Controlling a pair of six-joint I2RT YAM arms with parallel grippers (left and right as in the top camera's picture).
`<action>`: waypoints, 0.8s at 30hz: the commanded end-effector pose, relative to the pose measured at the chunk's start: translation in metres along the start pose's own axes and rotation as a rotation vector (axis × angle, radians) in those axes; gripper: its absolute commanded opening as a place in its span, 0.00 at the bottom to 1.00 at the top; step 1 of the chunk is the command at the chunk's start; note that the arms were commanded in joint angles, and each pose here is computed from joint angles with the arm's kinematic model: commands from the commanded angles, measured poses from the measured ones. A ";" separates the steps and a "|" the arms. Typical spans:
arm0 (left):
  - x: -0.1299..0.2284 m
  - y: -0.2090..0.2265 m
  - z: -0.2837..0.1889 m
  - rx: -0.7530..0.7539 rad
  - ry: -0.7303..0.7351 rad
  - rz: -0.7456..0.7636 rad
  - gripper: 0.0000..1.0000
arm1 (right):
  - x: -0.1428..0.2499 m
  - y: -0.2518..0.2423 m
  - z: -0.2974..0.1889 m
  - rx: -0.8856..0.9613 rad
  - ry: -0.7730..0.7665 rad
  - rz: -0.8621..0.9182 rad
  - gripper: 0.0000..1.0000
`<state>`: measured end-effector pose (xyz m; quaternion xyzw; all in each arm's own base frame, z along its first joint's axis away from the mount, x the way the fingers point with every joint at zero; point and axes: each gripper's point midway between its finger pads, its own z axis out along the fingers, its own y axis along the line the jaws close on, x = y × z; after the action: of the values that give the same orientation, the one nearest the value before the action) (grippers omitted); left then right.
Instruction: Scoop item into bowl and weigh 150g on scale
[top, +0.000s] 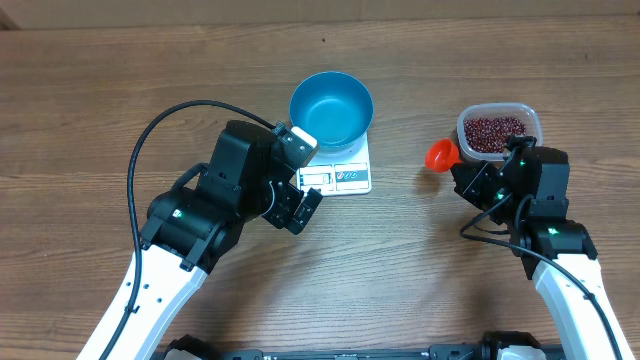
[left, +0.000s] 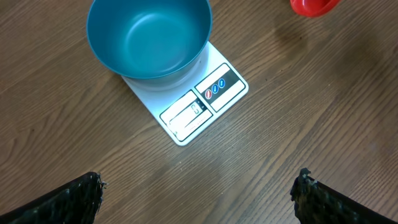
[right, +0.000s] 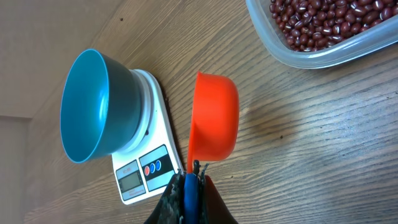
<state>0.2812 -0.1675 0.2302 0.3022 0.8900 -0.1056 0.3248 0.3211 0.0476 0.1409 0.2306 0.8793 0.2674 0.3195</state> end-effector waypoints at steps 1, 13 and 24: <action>0.001 0.001 0.000 -0.002 0.002 0.016 1.00 | -0.012 0.012 -0.008 -0.028 -0.034 -0.023 0.04; 0.001 0.001 0.000 -0.002 0.002 0.016 1.00 | -0.012 0.012 -0.008 -0.028 -0.033 -0.023 0.04; 0.001 0.001 0.000 -0.002 0.002 0.016 1.00 | -0.011 0.011 -0.008 -0.024 -0.028 -0.020 0.04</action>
<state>0.2811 -0.1675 0.2302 0.3023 0.8899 -0.1058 0.3247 0.3192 0.0478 0.1391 0.2317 0.8811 0.2663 0.3147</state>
